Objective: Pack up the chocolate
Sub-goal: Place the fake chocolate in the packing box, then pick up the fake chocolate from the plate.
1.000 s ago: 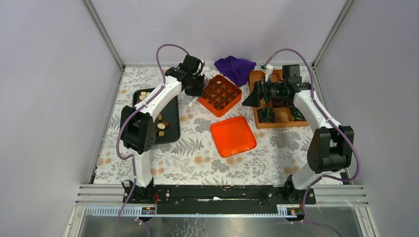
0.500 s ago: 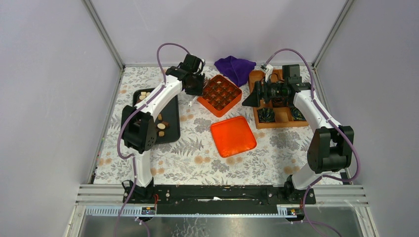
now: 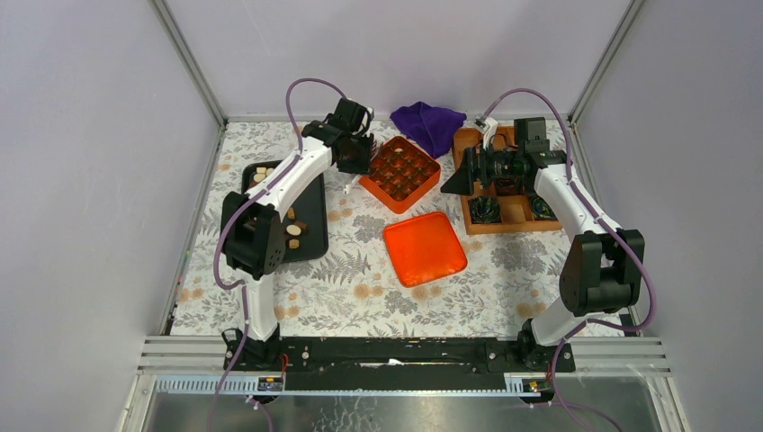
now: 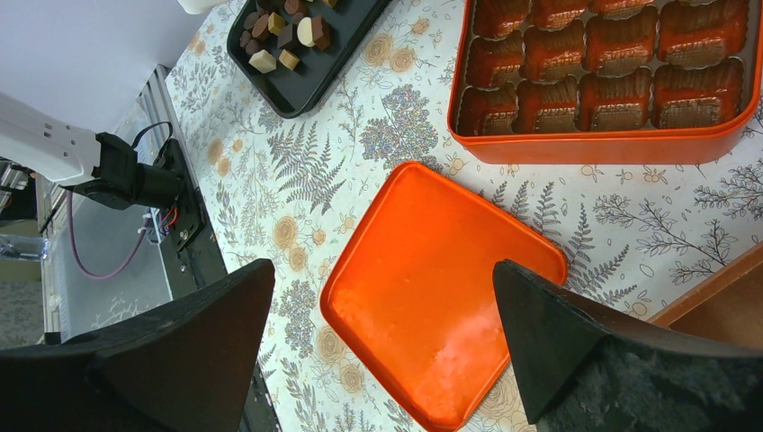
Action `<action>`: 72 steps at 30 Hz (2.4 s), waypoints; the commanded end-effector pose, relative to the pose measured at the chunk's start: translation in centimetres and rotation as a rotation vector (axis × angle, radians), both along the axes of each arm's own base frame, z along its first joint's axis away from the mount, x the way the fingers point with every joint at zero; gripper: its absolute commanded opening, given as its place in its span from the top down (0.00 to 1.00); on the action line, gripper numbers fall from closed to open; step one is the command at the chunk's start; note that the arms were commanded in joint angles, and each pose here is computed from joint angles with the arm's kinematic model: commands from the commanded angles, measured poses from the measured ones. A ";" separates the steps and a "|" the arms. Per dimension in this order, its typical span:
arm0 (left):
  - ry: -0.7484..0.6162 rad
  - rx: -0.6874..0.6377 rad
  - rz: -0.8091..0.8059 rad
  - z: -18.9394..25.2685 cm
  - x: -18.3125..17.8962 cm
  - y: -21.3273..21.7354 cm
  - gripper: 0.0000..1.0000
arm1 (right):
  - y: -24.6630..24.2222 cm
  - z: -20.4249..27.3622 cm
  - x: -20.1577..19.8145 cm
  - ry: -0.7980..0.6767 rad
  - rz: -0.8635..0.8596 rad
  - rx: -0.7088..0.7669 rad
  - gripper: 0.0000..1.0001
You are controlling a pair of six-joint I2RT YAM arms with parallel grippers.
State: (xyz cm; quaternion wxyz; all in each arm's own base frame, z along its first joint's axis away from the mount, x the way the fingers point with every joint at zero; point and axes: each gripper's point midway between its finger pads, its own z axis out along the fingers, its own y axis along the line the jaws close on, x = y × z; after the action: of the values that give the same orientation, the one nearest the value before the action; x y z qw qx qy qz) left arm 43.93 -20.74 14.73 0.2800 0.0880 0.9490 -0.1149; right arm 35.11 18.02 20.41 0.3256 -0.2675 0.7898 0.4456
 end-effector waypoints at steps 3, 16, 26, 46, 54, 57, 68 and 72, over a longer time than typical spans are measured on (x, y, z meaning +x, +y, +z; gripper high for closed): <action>-0.054 -0.003 -0.014 1.5 0.8 -0.4 0.59 | 0.1 0.7 0.2 -0.025 0.012 0.018 0.00; -0.144 -0.061 -0.002 5.4 -0.1 -0.2 0.59 | 0.1 0.7 0.2 -0.029 0.011 0.015 0.00; -0.259 -0.092 0.041 8.3 -5.0 2.8 0.60 | 0.1 0.7 0.2 -0.032 0.011 0.015 0.00; -0.048 -0.010 0.371 3.7 -15.9 13.2 0.60 | 0.4 0.6 0.2 -0.007 0.020 0.042 0.00; 0.062 -0.005 0.472 1.1 -16.3 16.3 0.60 | 0.5 0.6 0.1 -0.008 0.023 0.046 0.00; 0.097 0.022 0.490 0.3 -16.4 17.3 0.59 | 0.5 0.5 0.1 -0.009 0.022 0.045 0.00; 0.130 0.039 0.494 -1.4 -15.1 17.9 0.56 | 0.5 0.3 0.1 -0.004 0.023 0.045 0.01; 0.133 -0.010 0.529 -2.0 -14.2 18.2 0.56 | 0.5 0.3 0.1 -0.004 0.023 0.045 0.00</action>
State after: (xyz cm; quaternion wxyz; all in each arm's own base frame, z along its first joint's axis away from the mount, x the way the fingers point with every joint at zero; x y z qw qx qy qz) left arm 28.03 -2.84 12.78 0.2162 -0.1573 0.9631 -0.0291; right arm 34.99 18.27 20.46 0.3231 -0.2631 0.7856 0.4574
